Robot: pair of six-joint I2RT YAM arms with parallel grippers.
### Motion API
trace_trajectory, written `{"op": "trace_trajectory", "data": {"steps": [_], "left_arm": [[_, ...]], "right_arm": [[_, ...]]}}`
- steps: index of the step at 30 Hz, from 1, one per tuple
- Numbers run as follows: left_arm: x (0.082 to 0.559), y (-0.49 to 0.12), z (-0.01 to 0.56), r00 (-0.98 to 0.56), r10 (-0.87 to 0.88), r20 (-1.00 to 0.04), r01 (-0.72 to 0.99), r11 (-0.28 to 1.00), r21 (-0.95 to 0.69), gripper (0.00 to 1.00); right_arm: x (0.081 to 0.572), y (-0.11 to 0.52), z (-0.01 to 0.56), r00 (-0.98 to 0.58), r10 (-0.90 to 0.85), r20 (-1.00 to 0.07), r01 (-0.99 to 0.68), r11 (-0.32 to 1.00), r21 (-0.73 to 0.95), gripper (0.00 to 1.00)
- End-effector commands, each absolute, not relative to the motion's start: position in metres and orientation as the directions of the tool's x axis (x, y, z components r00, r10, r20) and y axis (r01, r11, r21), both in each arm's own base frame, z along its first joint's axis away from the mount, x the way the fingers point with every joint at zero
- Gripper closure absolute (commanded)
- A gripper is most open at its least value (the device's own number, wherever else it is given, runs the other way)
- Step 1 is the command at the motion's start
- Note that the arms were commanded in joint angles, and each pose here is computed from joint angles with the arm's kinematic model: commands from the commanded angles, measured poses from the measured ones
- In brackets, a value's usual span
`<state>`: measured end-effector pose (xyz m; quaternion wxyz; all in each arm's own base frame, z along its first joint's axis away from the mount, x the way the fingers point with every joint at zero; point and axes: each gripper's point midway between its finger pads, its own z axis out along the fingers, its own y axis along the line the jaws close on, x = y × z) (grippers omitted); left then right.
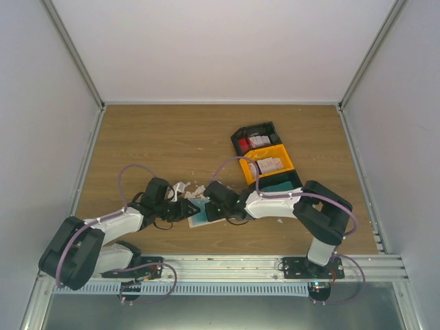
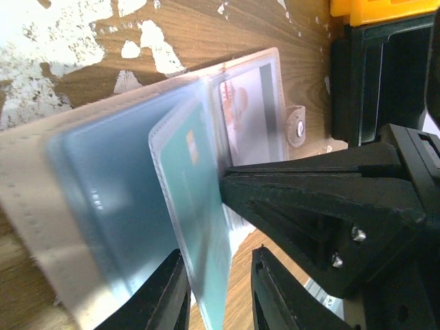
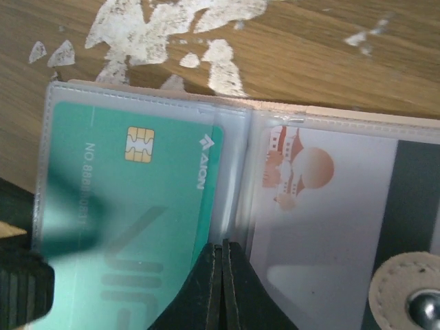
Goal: Put the credit cards into the card holder
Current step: Turn over the card slot in the card holder.
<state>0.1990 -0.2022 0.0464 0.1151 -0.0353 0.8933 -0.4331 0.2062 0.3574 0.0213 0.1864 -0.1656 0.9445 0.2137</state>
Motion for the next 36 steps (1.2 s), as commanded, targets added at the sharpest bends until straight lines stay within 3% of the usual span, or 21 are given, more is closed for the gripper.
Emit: {"op": "trace_trajectory", "data": {"steps": [1, 5, 14, 25, 32, 36], "left_arm": [[0.204, -0.210, 0.054, -0.967, -0.142, -0.211, 0.090, 0.585, -0.806, 0.69], [0.207, -0.215, 0.055, -0.969, -0.123, -0.214, 0.106, 0.575, -0.811, 0.61], [0.210, -0.236, 0.071, -0.971, -0.053, -0.233, 0.174, 0.509, -0.843, 0.53], [0.224, -0.287, 0.079, -0.963, 0.039, -0.265, 0.250, 0.490, -0.835, 0.38], [0.229, -0.281, 0.084, -0.951, 0.019, -0.309, 0.270, 0.539, -0.798, 0.33], [0.234, -0.271, 0.097, -0.932, -0.019, -0.362, 0.285, 0.578, -0.764, 0.26]], "right_arm": [[0.210, 0.339, 0.038, -0.866, -0.203, -0.457, -0.367, 0.878, 0.306, 1.00], [0.218, 0.338, 0.064, -0.842, -0.199, -0.500, -0.392, 0.864, 0.316, 0.98], [0.237, 0.301, 0.091, -0.830, -0.126, -0.544, -0.338, 0.889, 0.310, 0.95], [0.267, 0.201, 0.122, -0.795, 0.048, -0.604, -0.128, 0.961, 0.245, 0.79], [0.259, 0.153, 0.114, -0.846, 0.026, -0.533, -0.071, 0.985, 0.160, 0.69], [0.257, 0.133, 0.116, -0.859, 0.025, -0.511, -0.054, 0.989, 0.139, 0.55]]}}
